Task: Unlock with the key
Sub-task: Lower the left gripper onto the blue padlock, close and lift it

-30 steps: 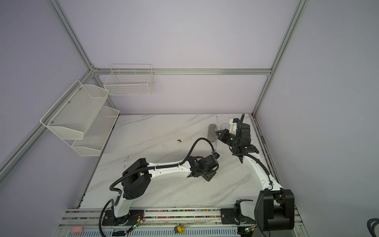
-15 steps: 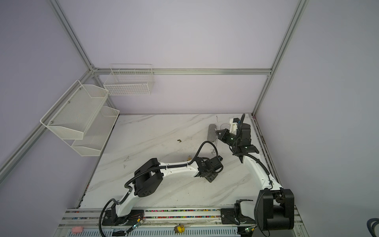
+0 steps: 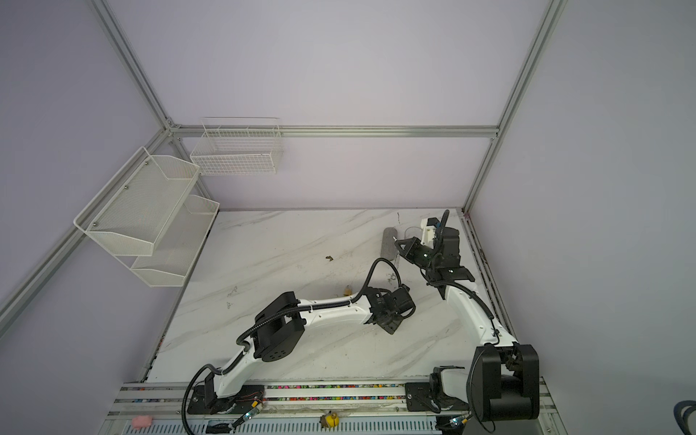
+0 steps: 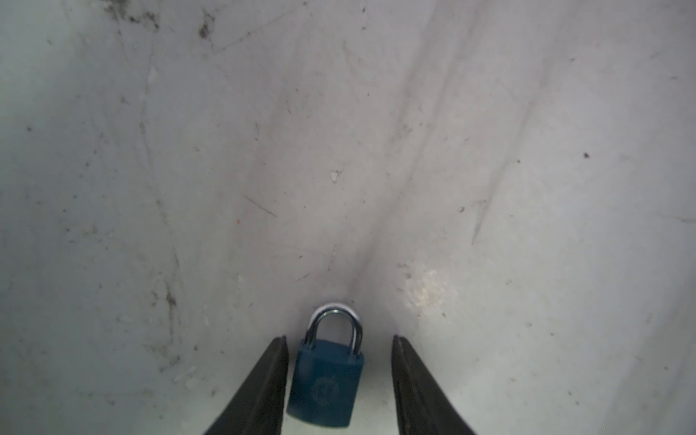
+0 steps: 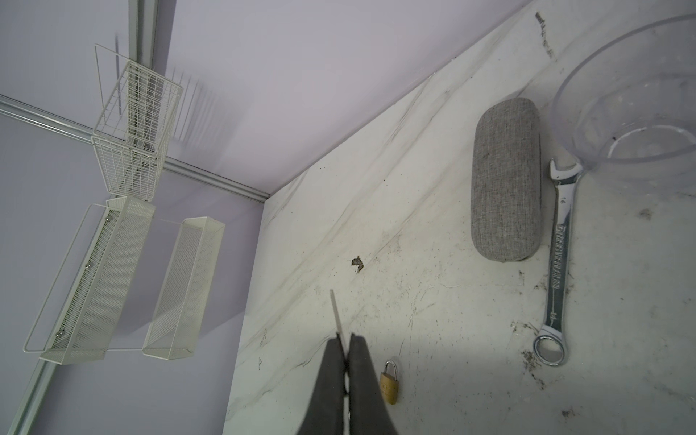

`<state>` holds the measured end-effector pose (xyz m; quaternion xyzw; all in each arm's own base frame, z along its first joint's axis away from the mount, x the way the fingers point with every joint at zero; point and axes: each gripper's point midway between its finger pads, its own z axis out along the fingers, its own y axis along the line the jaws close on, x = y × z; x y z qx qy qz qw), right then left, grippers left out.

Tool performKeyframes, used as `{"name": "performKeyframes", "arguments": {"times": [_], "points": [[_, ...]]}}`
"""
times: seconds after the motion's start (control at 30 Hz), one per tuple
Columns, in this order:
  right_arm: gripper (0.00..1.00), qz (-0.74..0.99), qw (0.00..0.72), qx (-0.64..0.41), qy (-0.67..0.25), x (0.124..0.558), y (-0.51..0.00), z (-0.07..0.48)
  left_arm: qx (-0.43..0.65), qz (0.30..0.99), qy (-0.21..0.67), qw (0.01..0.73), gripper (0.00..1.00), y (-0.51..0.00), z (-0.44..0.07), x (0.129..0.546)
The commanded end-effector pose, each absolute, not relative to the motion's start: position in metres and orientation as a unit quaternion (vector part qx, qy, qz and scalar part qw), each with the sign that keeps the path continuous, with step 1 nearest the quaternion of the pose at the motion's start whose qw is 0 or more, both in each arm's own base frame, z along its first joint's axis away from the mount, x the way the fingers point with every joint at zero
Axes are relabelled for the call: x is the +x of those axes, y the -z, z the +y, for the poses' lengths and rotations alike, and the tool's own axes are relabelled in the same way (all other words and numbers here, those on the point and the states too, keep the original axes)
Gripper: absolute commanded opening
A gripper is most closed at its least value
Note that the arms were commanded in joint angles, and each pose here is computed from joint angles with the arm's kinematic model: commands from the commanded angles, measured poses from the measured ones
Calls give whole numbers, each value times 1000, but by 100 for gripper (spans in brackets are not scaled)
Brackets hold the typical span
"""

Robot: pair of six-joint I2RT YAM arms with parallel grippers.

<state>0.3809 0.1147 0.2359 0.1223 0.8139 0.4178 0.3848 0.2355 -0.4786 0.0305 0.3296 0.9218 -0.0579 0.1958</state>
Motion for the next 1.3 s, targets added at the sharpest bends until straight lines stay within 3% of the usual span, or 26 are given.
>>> {"name": "performKeyframes", "arguments": {"times": [0.0, 0.6, 0.9, 1.07, 1.27], "points": [[0, 807, 395, 119, -422, 381, -240, 113, 321, 931, 28, 174, 43, -27, -468, 228], [0, 798, 405, 108, -432, 376, -251, 116, 312, 937, -14, 157, 36, -7, -459, 224], [0, 794, 408, 102, -439, 375, -254, 118, 287, 947, -24, 146, 23, -1, -449, 229], [0, 794, 416, 104, -431, 375, -259, 115, 281, 945, 2, 167, 17, -21, -455, 232], [0, 791, 428, 106, -424, 372, -268, 111, 246, 942, 59, 220, 6, -81, -457, 243]]}}
